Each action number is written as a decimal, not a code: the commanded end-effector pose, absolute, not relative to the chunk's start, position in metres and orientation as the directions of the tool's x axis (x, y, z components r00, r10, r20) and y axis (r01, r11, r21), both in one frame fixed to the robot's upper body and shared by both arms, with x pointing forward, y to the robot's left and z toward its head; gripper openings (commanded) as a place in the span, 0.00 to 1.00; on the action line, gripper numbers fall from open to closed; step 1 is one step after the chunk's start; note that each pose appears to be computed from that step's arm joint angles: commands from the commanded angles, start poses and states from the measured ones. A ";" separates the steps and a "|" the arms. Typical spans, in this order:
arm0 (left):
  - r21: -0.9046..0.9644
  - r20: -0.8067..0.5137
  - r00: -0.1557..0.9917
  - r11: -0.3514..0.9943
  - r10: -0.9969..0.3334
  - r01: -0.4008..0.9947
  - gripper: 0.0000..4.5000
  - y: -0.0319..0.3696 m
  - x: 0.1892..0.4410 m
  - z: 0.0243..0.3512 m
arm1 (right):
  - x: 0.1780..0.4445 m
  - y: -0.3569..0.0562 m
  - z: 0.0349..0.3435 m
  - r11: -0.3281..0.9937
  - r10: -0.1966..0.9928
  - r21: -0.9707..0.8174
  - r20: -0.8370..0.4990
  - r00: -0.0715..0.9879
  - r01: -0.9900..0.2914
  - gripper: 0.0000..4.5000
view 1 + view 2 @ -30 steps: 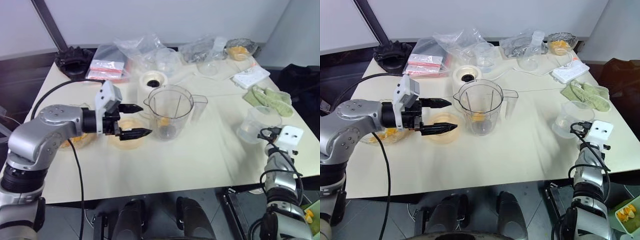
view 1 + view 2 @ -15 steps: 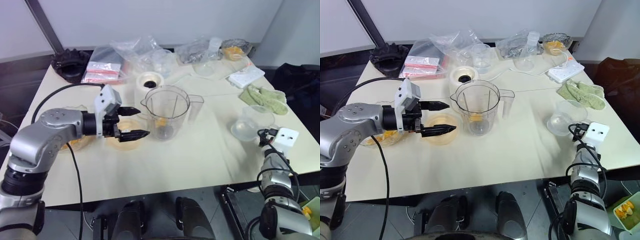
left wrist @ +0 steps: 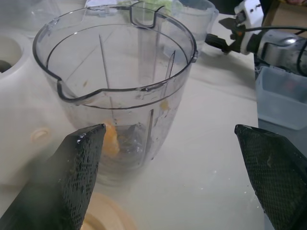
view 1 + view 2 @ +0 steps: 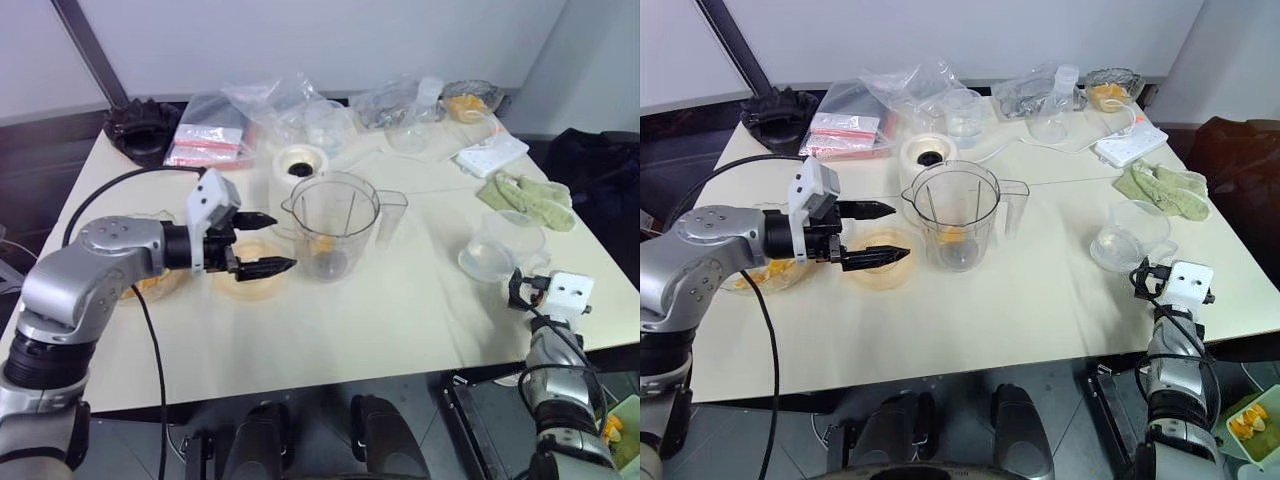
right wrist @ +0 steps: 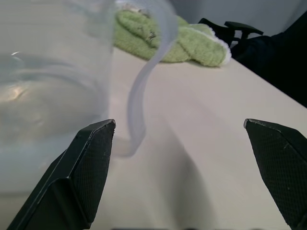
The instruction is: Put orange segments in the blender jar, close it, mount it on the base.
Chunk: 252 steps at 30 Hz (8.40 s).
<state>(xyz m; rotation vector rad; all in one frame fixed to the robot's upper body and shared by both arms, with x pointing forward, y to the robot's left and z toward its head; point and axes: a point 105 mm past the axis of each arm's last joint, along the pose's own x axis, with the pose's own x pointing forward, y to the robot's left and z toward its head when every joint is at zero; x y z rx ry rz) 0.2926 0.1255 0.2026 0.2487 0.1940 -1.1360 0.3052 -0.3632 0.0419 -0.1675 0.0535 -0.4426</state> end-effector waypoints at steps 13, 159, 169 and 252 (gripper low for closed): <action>0.257 -0.396 0.532 0.466 -0.749 0.847 1.00 0.176 0.327 0.193 | 0.258 -0.319 0.110 0.960 -0.175 -0.198 0.122 0.977 0.196 0.99; 0.166 -0.690 -0.114 -0.309 -0.715 0.936 0.06 -0.010 0.368 0.182 | 0.314 -0.181 0.132 0.944 0.324 -0.063 0.003 0.946 -0.324 1.00; 0.175 -0.667 -0.129 -0.323 -0.733 0.930 0.06 -0.013 0.367 0.188 | 0.332 -0.177 0.127 0.951 0.304 -0.052 0.000 0.953 -0.304 0.59; 0.160 -0.016 0.767 0.755 -0.642 0.635 0.60 0.145 0.338 0.207 | 0.422 -0.166 0.394 0.954 0.301 -0.152 0.476 0.827 -0.259 0.23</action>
